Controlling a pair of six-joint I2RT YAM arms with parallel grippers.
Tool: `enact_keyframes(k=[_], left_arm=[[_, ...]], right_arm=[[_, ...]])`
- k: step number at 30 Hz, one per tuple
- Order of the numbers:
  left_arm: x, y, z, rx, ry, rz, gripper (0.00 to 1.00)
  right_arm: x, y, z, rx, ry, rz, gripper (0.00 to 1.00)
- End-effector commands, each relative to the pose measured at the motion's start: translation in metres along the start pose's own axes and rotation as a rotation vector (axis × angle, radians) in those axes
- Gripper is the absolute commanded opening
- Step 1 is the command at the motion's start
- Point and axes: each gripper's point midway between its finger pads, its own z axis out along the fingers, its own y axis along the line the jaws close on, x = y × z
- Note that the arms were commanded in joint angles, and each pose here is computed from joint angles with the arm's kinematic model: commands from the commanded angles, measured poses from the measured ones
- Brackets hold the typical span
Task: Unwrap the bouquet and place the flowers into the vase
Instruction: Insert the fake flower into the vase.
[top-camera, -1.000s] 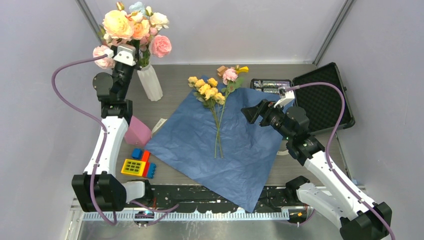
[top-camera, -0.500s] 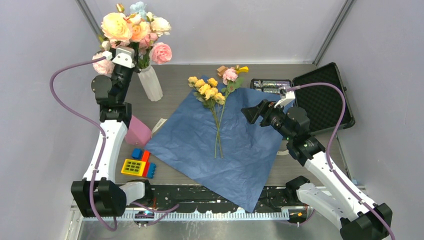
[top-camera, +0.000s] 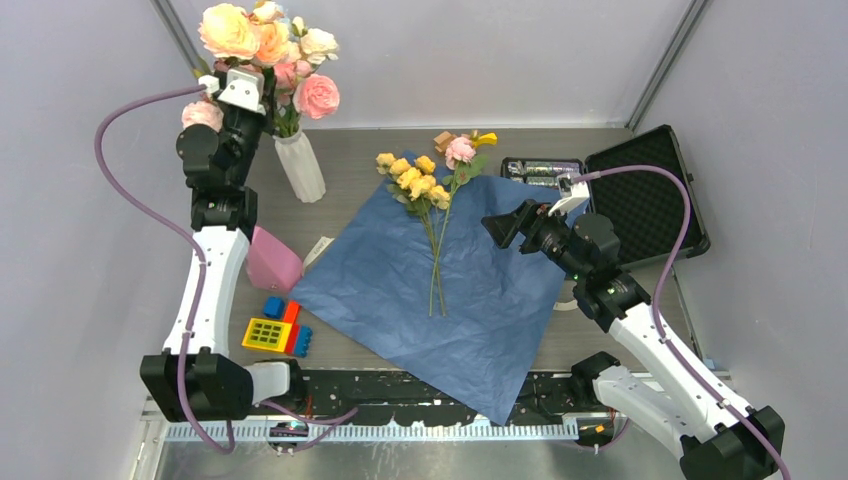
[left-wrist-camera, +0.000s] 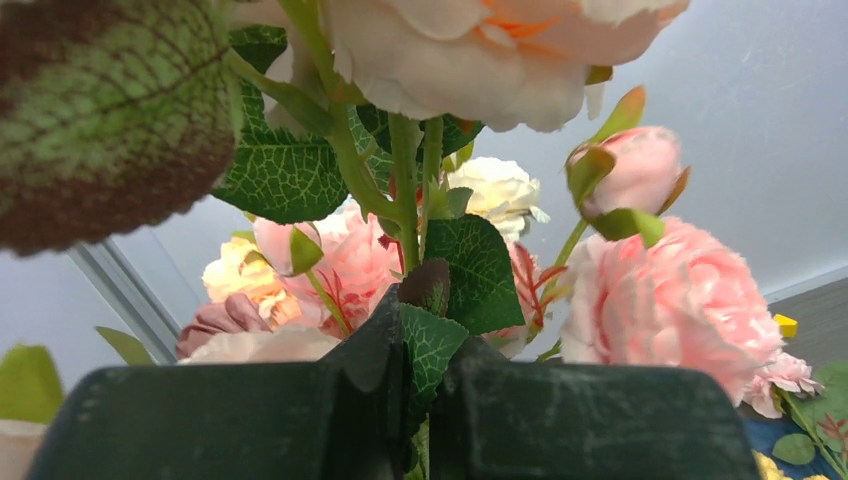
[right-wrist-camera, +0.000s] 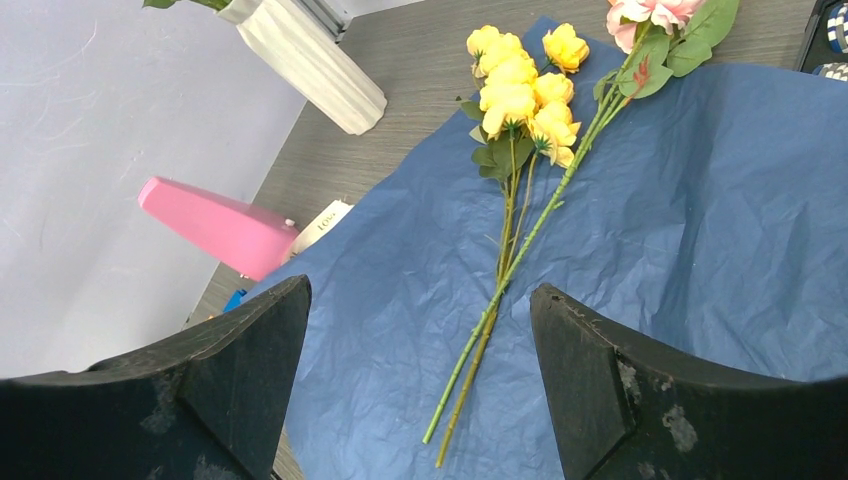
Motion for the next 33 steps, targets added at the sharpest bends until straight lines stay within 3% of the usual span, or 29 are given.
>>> enact_keyframes(k=[1, 17, 26, 33], left_arm=[[0.007, 0.006, 0.004, -0.015, 0.025, -0.014, 0.0], [0.032, 0.002, -0.002, -0.01, 0.052, -0.055, 0.0], [0.015, 0.005, -0.005, -0.012, 0.032, -0.051, 0.0], [0.026, 0.002, -0.006, 0.002, 0.068, -0.051, 0.01]], right_arm=[[-0.01, 0.009, -0.004, -0.036, -0.044, 0.003, 0.86], [-0.009, 0.01, -0.007, -0.047, -0.046, 0.004, 0.86], [-0.01, 0.011, -0.01, -0.051, -0.055, 0.005, 0.86], [-0.008, 0.011, -0.01, -0.053, -0.048, 0.01, 0.86]])
